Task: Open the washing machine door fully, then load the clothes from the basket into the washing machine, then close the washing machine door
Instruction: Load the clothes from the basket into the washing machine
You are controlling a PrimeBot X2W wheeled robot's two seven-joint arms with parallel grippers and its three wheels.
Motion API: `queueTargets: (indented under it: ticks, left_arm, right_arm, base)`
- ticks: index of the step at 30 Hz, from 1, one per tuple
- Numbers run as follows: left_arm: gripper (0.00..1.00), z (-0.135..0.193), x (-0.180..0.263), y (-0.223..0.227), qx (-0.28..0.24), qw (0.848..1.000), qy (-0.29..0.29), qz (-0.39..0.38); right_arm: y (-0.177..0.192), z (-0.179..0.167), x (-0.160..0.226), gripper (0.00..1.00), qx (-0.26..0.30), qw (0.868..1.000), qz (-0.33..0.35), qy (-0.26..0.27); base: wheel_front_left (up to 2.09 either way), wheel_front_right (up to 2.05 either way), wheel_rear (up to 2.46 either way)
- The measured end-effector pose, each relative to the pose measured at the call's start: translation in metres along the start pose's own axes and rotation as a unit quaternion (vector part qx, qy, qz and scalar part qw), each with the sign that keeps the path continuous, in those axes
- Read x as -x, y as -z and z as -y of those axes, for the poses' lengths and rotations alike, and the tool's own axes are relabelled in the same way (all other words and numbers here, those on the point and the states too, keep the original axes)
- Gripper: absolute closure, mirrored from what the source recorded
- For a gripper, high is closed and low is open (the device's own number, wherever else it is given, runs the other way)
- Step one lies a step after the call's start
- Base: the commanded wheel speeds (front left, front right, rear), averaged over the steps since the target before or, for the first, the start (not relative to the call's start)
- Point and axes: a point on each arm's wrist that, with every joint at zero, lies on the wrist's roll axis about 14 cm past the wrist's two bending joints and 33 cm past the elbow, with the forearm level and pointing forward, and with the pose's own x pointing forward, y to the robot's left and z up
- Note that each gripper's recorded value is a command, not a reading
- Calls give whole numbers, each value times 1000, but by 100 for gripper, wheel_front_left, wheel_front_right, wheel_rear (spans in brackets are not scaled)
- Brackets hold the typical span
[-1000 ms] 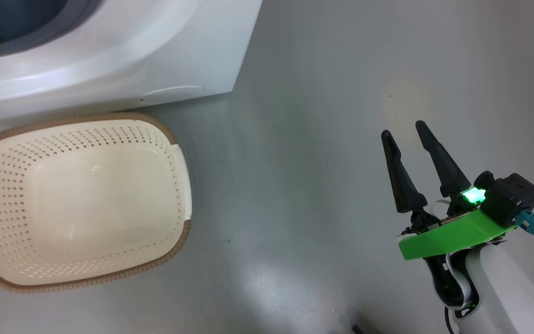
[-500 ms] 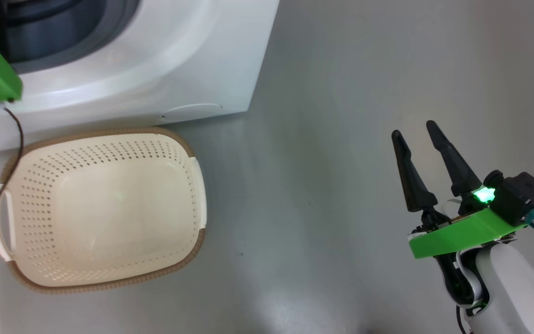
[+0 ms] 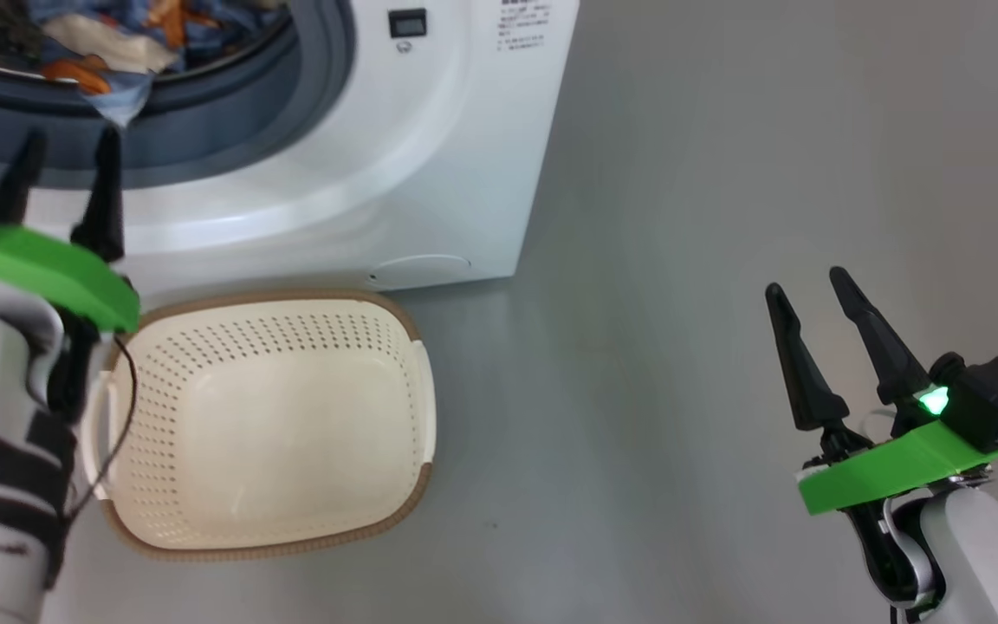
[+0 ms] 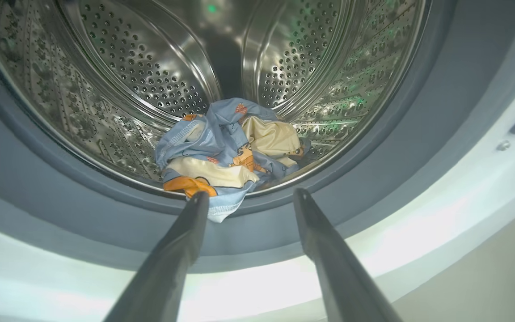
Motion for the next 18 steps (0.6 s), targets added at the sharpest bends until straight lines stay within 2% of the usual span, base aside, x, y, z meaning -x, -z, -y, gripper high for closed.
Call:
queueTargets:
  ticks: [9, 18]
  left_arm:
    - [0, -5, 60, 2, 13, 1000, -11, 23]
    - [0, -8, 118, 2, 4, 998, -28, 47]
  right_arm:
    - [-11, -7, 17, 0, 8, 1000, 8, -13]
    - [-20, -14, 36, 0, 13, 1000, 16, -23]
  base:
    - [0, 0, 0]
    - [0, 0, 0]
